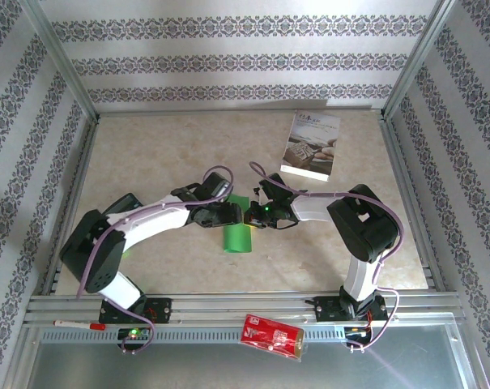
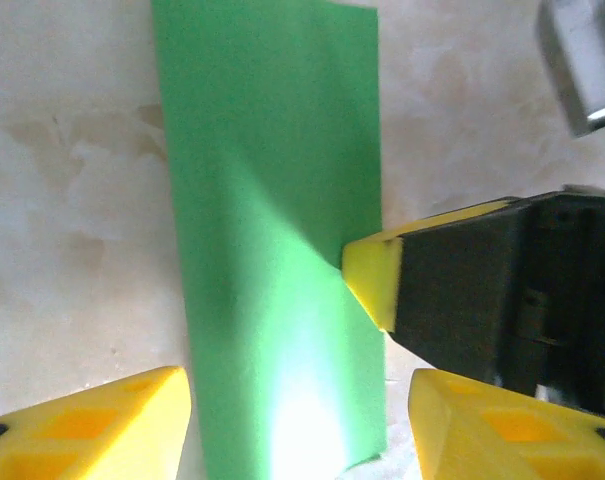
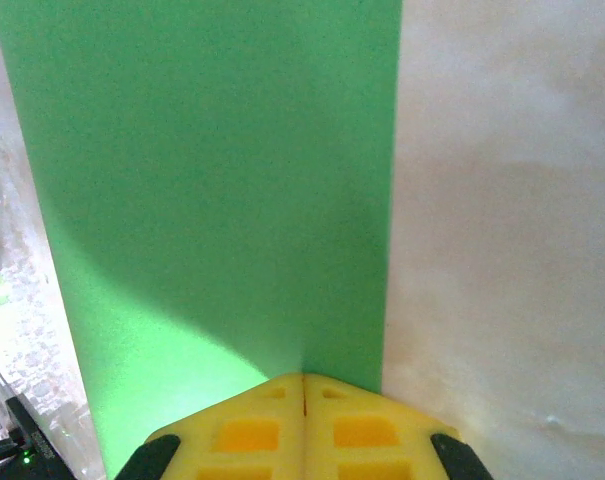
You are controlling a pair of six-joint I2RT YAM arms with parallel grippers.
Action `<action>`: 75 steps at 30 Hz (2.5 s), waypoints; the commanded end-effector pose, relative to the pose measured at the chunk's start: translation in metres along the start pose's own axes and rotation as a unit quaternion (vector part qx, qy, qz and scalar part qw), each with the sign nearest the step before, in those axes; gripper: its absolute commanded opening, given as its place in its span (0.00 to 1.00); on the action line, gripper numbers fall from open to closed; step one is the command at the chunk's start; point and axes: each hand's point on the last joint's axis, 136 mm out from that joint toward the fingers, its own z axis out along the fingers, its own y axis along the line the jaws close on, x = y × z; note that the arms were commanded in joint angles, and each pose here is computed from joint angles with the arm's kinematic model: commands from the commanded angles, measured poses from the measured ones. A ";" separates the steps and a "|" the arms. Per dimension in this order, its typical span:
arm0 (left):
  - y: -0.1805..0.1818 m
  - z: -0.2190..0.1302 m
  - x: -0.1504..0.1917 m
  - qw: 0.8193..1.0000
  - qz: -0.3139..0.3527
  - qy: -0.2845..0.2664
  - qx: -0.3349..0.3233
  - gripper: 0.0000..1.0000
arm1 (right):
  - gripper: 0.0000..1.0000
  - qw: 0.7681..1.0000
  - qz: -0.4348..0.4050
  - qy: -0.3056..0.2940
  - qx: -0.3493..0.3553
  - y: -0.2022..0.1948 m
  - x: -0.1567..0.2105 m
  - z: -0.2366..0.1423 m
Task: Fold a paper plane with a square sheet of paper (pick it up from the middle)
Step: Hold the square sheet of paper at the center of the table, then first fold the square sheet of paper in half at the center of the table.
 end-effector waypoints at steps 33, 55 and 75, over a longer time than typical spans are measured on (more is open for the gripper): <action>0.028 0.043 -0.029 0.994 -0.063 0.043 0.074 0.28 | 0.00 0.982 0.060 0.034 0.175 -0.101 0.046 0.017; 0.024 0.065 -0.071 0.992 -0.070 0.034 0.099 0.31 | 0.00 0.981 0.063 0.033 0.180 -0.103 0.048 0.014; 0.049 0.085 -0.083 0.996 -0.065 0.034 0.057 0.37 | 0.00 0.982 0.062 0.033 0.177 -0.102 0.046 0.015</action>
